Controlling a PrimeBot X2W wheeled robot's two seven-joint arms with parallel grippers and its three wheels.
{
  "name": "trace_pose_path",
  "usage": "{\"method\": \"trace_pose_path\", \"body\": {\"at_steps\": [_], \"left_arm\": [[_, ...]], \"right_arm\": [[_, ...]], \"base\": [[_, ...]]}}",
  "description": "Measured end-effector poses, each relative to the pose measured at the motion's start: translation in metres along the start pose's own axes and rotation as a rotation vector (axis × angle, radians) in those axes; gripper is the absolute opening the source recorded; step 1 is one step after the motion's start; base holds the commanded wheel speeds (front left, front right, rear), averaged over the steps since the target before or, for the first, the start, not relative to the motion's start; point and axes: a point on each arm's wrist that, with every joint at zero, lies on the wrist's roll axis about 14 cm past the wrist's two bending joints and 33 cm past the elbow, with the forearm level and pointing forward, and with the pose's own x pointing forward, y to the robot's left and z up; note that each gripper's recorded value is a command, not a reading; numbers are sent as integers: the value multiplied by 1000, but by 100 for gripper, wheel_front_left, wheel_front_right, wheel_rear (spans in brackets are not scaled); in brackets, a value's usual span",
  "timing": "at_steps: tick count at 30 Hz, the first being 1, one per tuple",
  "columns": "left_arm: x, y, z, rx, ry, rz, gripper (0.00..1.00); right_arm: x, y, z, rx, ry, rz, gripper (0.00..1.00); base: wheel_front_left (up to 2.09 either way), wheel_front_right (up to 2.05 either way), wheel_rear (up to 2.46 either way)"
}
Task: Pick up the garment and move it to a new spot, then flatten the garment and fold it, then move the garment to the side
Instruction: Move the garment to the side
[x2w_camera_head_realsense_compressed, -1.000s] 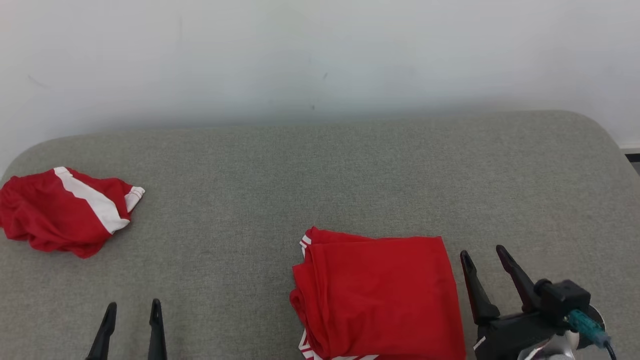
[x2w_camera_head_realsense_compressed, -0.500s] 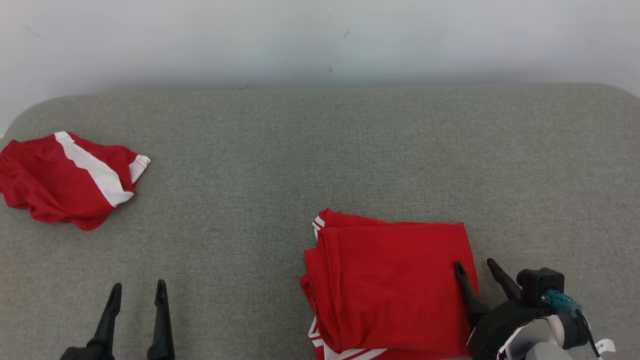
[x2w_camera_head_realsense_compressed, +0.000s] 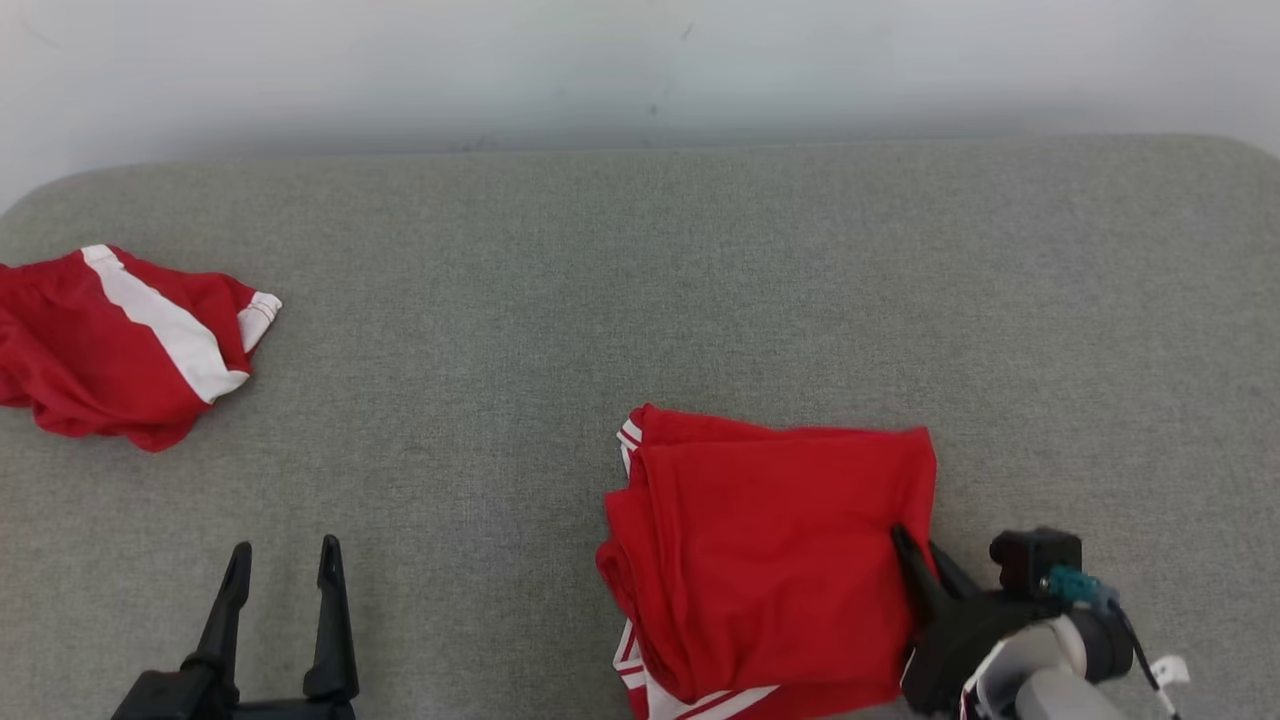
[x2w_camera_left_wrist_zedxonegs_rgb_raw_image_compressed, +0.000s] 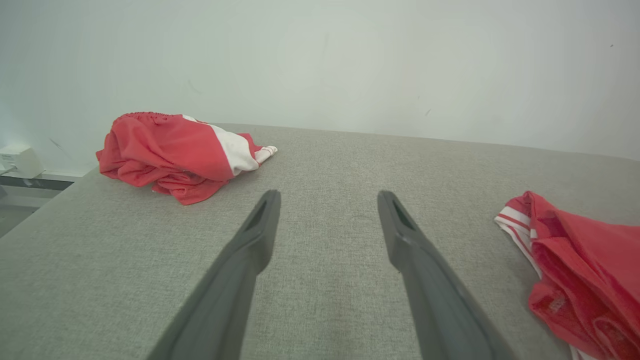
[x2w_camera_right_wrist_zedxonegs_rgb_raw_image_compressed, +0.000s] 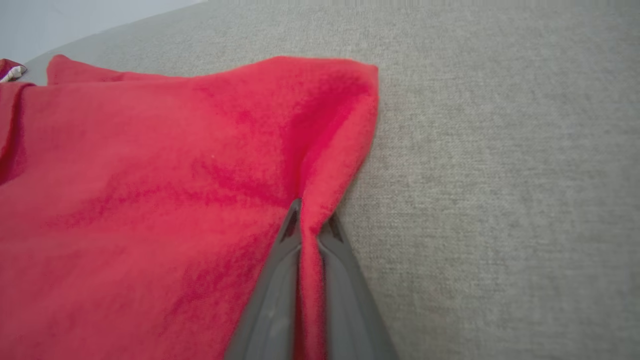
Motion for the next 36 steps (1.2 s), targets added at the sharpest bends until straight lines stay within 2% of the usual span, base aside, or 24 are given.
{"method": "trace_pose_path", "body": {"at_steps": [6,10,15,21,26,31,36], "left_arm": [[15,-9,1,-13,-10,-25,100],[31,-22,1,-21,-21,-66,100],[61,-37,4,-22,-58,-108,100],[91,-50,-12,0,-59,-156,100],[111,-62,-37,-5,-34,-195,100],[121,-89,-61,-28,-9,-270,100],[127,-104,-78,-54,5,-308,100]], "right_arm": [[27,-11,46,-67,-66,13,0],[47,-32,81,-116,-100,-8,0],[71,-73,121,-195,-140,-61,0],[86,-137,162,-296,-178,-157,0],[79,-192,174,-357,-163,-257,0],[45,-245,193,-434,-128,-387,0],[19,-277,220,-499,-113,-483,0]], "base": [[0,0,0],[0,0,0],[0,0,0],[0,0,0],[0,0,0],[0,0,0],[0,0,0]]}}
